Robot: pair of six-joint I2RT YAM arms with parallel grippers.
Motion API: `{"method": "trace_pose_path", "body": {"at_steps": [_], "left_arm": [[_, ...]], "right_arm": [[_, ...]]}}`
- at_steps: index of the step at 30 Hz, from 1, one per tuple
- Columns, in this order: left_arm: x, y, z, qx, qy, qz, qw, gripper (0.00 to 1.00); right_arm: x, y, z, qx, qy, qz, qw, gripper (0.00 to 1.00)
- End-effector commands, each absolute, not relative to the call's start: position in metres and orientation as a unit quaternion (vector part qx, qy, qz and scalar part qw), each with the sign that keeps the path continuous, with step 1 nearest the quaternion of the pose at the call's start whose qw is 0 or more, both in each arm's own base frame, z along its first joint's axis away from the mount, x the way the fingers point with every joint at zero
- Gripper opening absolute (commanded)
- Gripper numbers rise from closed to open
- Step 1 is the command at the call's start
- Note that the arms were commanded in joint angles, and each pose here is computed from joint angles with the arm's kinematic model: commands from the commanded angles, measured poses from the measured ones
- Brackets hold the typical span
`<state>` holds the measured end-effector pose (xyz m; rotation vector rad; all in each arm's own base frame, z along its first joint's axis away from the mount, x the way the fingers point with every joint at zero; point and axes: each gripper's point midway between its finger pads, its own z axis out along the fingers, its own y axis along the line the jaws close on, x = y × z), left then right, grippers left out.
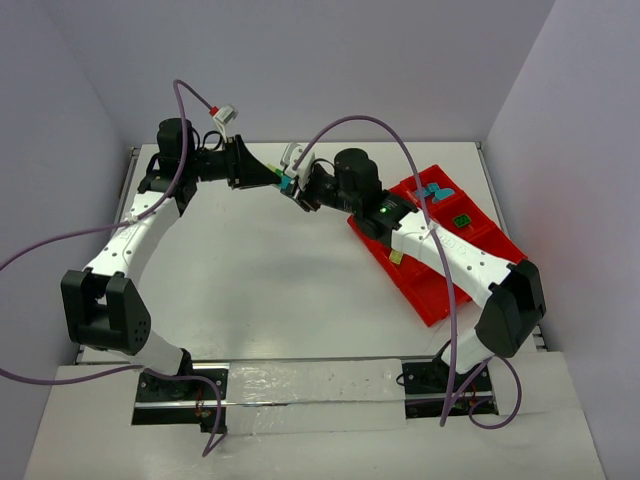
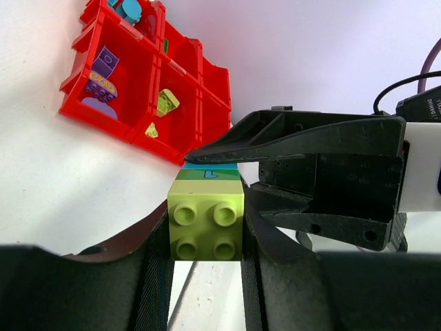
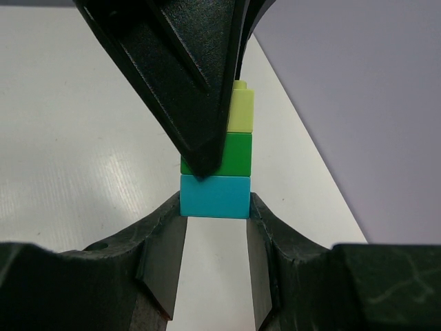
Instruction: Sort the legos into containers by color
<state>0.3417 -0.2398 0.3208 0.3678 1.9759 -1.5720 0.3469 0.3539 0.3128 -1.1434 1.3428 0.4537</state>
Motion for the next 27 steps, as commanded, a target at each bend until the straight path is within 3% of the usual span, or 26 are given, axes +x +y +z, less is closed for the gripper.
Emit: {"method": "trace_pose_path", "body": {"at_steps": [1,16,23,27], "left_arm": [[0.335,-0.238,0.338,0.165,0.724,-0.591,0.313,0.00],[0.341,-0.217,0.343,0.153,0.723,-0.587,0.331,0.00],[0.345,-0.215,0.337,0.139,0.733,-0.577,0.333,0.00],[0.350,-0.215,0.334,0.137,0.741,-0.567,0.333,0.00]], "right_arm": [[0.346,0.351,0.337,-0.486,0.565,0.194,0.638,0.00],[0.356,0.283,0.283,-0.413,0.654,0.144,0.617,0.00],[0.401,0.174,0.273,-0.221,0.747,0.081,0.622,0.00],[0.428,0.078,0.259,-0.038,0.798,0.017,0.601,0.00]]}}
